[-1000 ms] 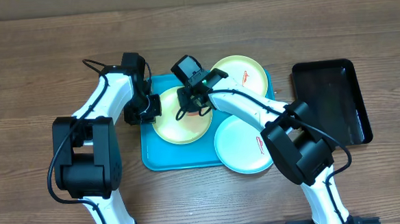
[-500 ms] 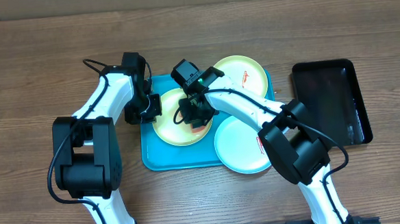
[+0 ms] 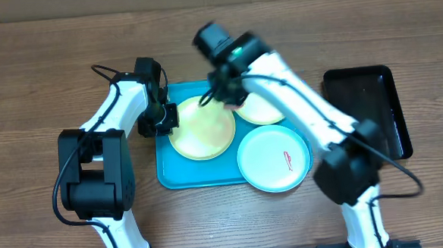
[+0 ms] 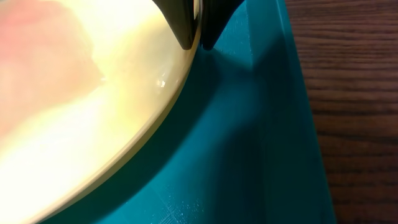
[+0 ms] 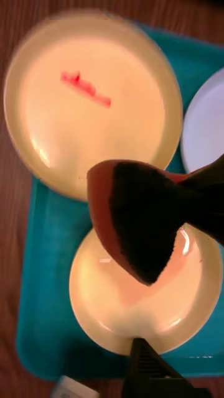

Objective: Clean dirty plates on tray and stack at the side
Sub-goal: 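Move the sponge back above the black tray with right gripper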

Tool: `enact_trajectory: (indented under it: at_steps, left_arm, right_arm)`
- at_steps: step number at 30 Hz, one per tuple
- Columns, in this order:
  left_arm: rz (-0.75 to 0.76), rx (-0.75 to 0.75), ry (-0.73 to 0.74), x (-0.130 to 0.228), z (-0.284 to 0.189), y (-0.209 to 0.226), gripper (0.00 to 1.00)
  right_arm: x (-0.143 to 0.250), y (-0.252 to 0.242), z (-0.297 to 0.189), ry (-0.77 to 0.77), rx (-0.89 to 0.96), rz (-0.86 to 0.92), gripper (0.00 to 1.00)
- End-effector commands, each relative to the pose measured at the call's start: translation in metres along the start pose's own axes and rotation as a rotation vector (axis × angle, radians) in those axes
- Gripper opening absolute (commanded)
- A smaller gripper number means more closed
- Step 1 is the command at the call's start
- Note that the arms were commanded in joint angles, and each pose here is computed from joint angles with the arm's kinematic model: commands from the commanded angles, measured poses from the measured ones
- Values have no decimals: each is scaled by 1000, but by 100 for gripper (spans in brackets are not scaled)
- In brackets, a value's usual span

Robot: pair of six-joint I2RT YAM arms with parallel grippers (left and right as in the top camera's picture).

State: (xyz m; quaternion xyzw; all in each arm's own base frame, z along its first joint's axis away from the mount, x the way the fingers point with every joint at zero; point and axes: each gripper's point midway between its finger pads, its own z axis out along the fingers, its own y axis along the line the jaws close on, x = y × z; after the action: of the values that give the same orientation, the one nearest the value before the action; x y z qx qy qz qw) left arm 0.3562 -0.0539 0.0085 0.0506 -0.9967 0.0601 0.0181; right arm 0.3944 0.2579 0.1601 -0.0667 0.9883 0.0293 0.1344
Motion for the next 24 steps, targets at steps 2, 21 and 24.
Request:
enact_trajectory:
  at_steps: [2,21,24]
  left_arm:
    - [-15,-62,0,-1,6,14,4]
    - [-1,-58,-19,-6,6,13,4]
    - [14,-58,-21,-6,6,13,4]
  right_arm:
    - [-22,-122,-89,-115,55,250,4]
    - [96,-336,54,229,171,460,4]
    - [98,-334,77,201,140,381,4]
